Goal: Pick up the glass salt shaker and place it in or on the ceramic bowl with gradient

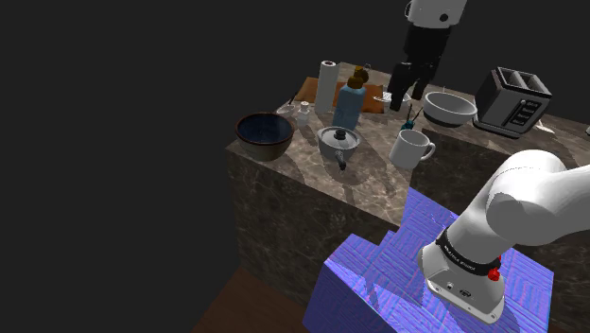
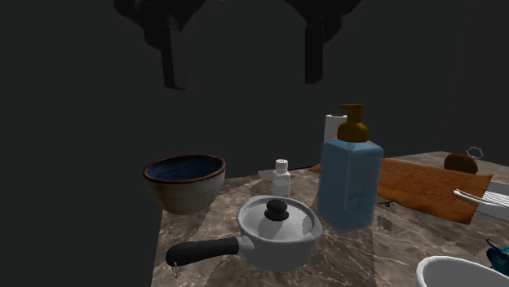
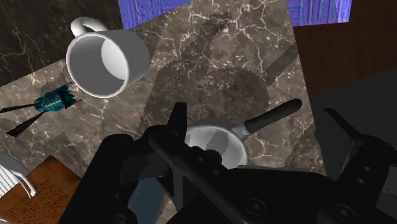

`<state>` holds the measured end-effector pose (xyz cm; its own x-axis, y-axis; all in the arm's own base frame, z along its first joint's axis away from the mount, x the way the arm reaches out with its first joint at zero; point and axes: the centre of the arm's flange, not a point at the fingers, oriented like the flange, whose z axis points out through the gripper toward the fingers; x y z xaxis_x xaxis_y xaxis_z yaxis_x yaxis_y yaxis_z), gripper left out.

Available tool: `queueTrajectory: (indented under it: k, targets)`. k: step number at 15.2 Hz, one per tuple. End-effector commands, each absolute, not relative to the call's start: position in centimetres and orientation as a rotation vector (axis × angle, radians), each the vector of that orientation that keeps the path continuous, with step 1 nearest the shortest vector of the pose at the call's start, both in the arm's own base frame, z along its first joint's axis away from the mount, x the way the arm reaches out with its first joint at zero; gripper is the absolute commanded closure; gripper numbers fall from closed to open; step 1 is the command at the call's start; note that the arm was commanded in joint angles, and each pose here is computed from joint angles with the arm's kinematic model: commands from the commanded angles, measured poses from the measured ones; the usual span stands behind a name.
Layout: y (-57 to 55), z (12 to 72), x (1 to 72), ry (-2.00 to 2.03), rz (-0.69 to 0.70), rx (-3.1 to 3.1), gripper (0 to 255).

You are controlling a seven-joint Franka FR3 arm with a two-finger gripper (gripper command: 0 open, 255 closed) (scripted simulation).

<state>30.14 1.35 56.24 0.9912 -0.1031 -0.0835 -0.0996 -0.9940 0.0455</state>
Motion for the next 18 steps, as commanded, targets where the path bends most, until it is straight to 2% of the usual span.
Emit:
queueTrajectory:
  k: [1, 18]
  targets:
    - [1.4, 56.2, 30.1, -0.157, -0.133, 3.094, 0]
    - [-4.7, 45.6, 47.1, 0.159, 0.023, 3.067, 0]
